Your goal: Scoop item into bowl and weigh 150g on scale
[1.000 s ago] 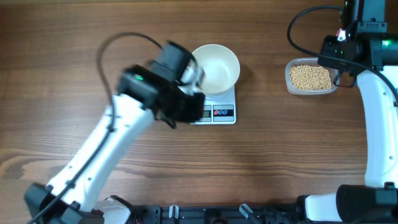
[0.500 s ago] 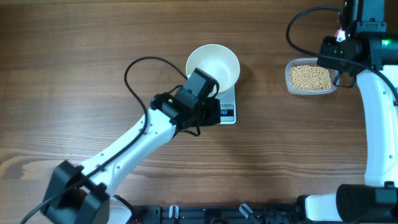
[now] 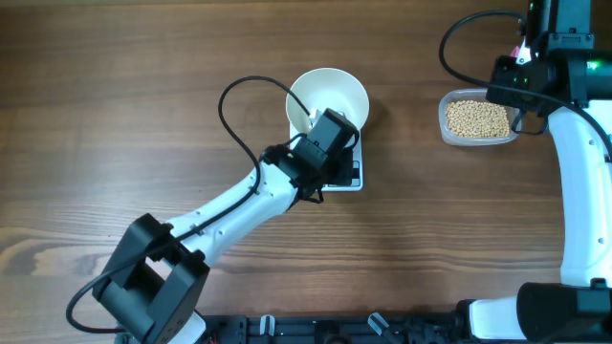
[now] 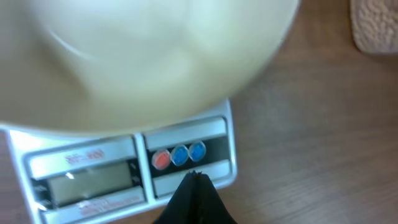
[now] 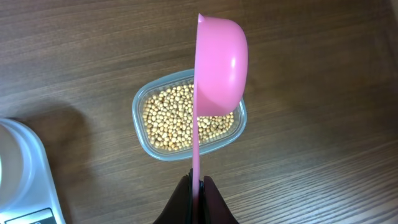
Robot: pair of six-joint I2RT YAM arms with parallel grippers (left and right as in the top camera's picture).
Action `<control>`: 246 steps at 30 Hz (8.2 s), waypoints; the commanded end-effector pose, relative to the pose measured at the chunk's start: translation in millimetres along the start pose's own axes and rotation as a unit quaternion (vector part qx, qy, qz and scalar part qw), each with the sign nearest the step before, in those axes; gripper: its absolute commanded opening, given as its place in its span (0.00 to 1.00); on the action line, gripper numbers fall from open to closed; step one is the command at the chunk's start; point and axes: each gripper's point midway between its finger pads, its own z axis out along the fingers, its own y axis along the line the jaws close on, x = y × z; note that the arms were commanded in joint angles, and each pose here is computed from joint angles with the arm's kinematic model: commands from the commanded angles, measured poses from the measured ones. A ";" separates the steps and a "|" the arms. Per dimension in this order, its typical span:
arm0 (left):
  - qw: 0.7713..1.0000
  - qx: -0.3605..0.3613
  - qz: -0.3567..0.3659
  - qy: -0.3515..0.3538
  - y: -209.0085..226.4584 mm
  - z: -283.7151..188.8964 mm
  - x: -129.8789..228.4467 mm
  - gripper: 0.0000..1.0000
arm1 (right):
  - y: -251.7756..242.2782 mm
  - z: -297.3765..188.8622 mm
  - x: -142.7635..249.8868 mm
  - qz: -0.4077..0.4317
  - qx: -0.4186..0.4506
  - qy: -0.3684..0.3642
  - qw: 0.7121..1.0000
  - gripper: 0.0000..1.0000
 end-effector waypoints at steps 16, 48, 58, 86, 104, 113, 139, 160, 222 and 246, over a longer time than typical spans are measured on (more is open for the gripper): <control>0.994 -0.053 0.099 -0.011 -0.1 16.5 13.4 0.04 | 1.2 3.5 -2.1 -0.007 0.001 -0.002 1.000 0.04; 0.979 -0.036 0.201 0.029 0.4 25.8 28.7 0.04 | -3.1 3.4 5.0 -0.041 0.012 0.012 0.999 0.04; 0.982 -0.017 0.183 0.052 8.2 -14.8 30.5 0.04 | -3.5 3.3 7.4 -0.051 0.012 0.017 0.998 0.04; 0.977 0.036 0.208 -0.021 11.3 37.0 35.1 0.04 | -3.0 3.3 5.6 -0.050 0.011 0.014 0.999 0.04; 0.978 0.002 0.207 -0.039 22.3 44.2 26.4 0.04 | -2.9 3.3 5.4 -0.050 0.011 0.013 0.999 0.04; 0.978 -0.002 0.207 -0.029 25.8 51.2 31.8 0.04 | -3.0 3.3 5.5 -0.050 0.011 0.014 0.999 0.04; 0.978 -0.019 0.207 -0.031 32.5 57.5 31.6 0.04 | -3.0 3.3 5.5 -0.050 0.011 0.014 0.999 0.04; 0.978 -0.026 0.208 -0.018 36.8 57.9 37.5 0.04 | -3.0 3.3 5.9 -0.050 0.011 0.014 0.999 0.04; 0.969 0.103 0.106 -0.196 -23.5 -102.8 -38.5 0.04 | 4.6 3.3 3.9 -0.047 -0.010 0.011 0.999 0.04; 0.834 -0.282 -0.320 -0.349 315.1 -283.7 -32.8 0.28 | 24.7 1.8 -2.0 -0.097 -0.067 -0.005 0.993 0.04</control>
